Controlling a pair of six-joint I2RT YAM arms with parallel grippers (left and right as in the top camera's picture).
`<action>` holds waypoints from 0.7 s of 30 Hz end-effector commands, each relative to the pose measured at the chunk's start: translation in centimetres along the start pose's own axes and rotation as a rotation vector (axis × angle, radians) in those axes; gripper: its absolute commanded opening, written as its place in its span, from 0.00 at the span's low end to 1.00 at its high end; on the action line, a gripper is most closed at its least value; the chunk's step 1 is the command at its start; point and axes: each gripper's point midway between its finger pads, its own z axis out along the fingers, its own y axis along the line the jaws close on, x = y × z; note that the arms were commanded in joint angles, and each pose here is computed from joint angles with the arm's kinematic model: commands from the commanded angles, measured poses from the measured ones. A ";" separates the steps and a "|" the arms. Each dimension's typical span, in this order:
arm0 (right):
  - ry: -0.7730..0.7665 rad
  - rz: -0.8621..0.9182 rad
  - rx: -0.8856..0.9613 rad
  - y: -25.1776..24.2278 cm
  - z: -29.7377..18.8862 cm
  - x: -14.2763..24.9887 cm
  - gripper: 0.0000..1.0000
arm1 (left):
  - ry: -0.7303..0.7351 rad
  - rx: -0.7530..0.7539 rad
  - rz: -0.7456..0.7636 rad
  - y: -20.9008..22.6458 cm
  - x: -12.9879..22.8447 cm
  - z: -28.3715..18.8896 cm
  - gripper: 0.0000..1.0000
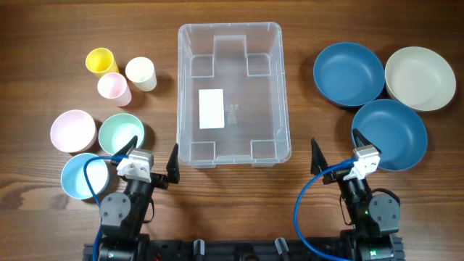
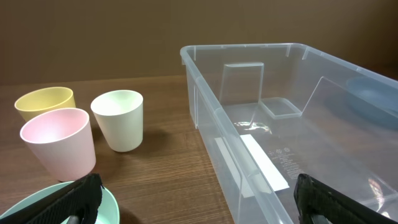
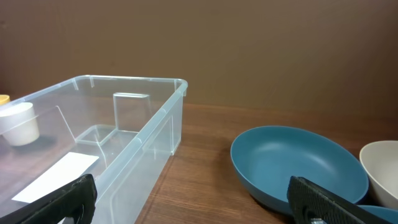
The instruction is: Pack container
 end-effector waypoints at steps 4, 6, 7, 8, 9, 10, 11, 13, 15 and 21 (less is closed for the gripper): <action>-0.004 0.078 -0.036 0.6 0.0 -0.1 1.00 | 0.010 0.023 -0.006 -0.4 0.4 0.1 1.00; 0.013 0.272 -0.033 0.5 0.1 0.2 1.00 | 0.010 0.023 -0.006 -0.4 0.4 0.1 1.00; 0.026 0.348 -0.030 0.5 0.1 0.5 1.00 | 0.010 0.023 -0.006 -0.4 0.4 0.1 1.00; 0.041 0.398 -0.027 0.5 0.2 0.8 1.00 | 0.010 0.023 -0.006 -0.4 0.4 0.1 1.00; 0.058 0.425 -0.024 0.5 0.3 1.2 1.00 | 0.010 0.023 -0.006 -0.4 0.4 0.1 1.00; 0.084 0.481 -0.015 0.5 0.4 1.8 1.00 | 0.010 0.023 -0.006 -0.4 0.4 0.1 1.00; 0.107 0.548 -0.005 0.5 0.5 2.3 1.00 | 0.010 0.023 -0.006 -0.4 0.4 0.1 1.00; 0.163 0.594 -0.007 0.8 0.7 3.5 1.00 | 0.010 0.023 -0.006 -0.4 0.4 0.1 1.00; 0.210 0.587 -0.033 1.4 0.8 4.0 1.00 | 0.010 0.023 -0.006 -0.4 0.4 0.1 1.00; 0.358 0.389 0.116 -1.0 1.6 -2.7 1.00 | 0.010 0.023 -0.006 -0.4 0.4 0.1 1.00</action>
